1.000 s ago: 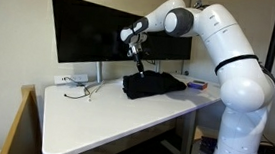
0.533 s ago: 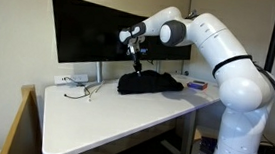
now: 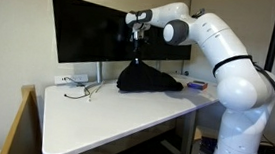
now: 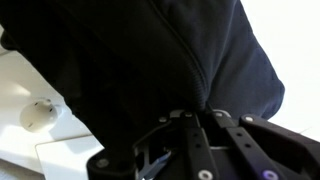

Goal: Unfold the black cloth on the table

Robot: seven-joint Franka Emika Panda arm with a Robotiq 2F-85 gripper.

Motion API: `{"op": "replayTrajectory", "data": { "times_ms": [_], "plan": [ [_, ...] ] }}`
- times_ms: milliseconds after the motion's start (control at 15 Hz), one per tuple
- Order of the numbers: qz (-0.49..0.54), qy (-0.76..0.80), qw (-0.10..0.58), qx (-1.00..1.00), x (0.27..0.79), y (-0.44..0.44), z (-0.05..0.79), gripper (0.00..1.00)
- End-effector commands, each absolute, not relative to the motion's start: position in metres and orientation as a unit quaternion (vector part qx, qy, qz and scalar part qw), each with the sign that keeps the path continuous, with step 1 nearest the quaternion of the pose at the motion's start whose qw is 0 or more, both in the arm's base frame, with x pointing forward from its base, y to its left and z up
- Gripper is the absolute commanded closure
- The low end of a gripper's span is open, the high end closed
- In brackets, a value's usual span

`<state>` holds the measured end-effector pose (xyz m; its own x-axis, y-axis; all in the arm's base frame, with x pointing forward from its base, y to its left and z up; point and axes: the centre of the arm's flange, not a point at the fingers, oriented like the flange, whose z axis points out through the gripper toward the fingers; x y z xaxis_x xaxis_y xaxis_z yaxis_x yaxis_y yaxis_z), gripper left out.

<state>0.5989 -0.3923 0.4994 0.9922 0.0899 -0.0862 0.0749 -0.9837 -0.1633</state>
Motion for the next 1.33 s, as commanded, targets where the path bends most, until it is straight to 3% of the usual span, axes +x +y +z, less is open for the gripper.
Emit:
{"op": "replayTrajectory", "data": {
  "times_ms": [0,467,1267],
  "plan": [
    [-0.022,-0.033,0.101,-0.994,0.577,-0.389,0.567,0.96],
    [-0.106,-0.013,0.062,-0.992,0.522,-0.343,0.636,0.96],
    [-0.234,0.092,-0.022,-0.968,0.444,-0.335,0.664,0.96]
  ]
}}
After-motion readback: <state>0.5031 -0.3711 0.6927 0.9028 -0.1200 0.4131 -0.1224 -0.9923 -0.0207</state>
